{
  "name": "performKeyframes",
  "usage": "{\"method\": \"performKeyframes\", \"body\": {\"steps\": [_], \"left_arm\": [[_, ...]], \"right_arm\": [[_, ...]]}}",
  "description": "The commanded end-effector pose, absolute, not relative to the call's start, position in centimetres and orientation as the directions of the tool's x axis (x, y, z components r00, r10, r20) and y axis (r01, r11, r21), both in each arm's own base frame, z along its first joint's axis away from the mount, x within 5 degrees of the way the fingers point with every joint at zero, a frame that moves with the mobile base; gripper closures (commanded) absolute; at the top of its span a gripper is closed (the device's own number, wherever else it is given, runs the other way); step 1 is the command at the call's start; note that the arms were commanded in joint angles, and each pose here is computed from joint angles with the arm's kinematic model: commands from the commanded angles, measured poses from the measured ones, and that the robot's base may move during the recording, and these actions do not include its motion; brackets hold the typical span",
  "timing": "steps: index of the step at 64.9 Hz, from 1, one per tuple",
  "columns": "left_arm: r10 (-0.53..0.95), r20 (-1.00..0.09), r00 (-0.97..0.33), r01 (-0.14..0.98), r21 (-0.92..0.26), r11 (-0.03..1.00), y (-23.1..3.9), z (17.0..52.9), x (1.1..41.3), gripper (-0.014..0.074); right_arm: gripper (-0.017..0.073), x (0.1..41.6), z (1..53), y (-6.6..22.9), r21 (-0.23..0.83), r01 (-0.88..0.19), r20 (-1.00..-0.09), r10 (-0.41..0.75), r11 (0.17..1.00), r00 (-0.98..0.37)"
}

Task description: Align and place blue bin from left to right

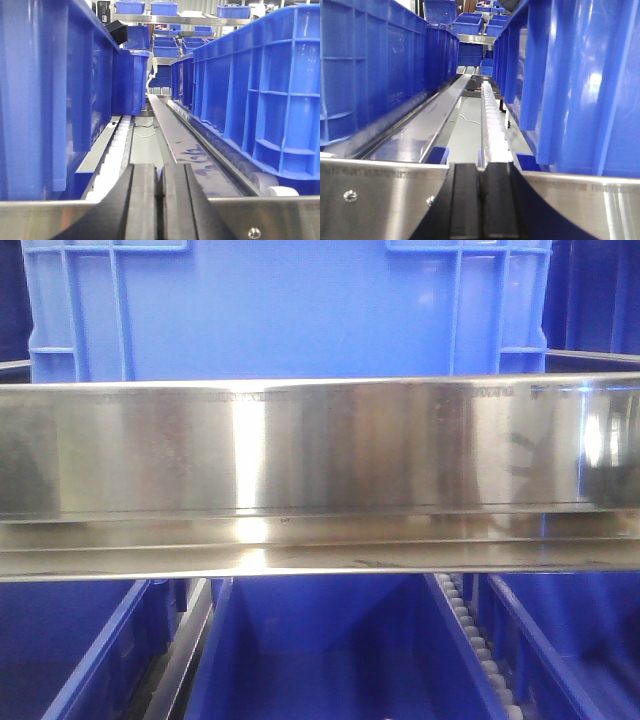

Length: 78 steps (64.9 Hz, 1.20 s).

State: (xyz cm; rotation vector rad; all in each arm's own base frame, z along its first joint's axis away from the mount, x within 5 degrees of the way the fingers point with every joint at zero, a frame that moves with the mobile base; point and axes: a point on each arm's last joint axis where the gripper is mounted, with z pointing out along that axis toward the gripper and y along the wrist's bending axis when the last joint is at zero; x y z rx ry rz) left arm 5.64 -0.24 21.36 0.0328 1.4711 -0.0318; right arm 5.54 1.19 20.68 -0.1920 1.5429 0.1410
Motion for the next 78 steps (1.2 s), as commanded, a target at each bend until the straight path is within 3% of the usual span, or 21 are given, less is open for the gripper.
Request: {"method": "performKeyframes", "body": {"steps": [1,59,78], "left_arm": [[-0.013,-0.992,0.123,0.044,-0.008,0.999,-0.2,21.6,5.6,0.0704],[-0.013,-0.992,0.125,0.044,-0.008,0.999,-0.2,21.7,5.6,0.0704],[-0.014,-0.989,0.148,0.044,-0.008,0.999,-0.2,22.6,5.4,0.0704]], "right_arm": [[0.0639,5.5,20.9,1.2,-0.035,-0.214,-0.999,-0.026,0.976,0.043],[0.0639,5.5,20.9,1.2,-0.035,-0.214,-0.999,-0.026,0.976,0.043],[0.0639,5.3,22.2,1.2,-0.035,-0.213,-0.992,-0.008,0.977,0.126]]}}
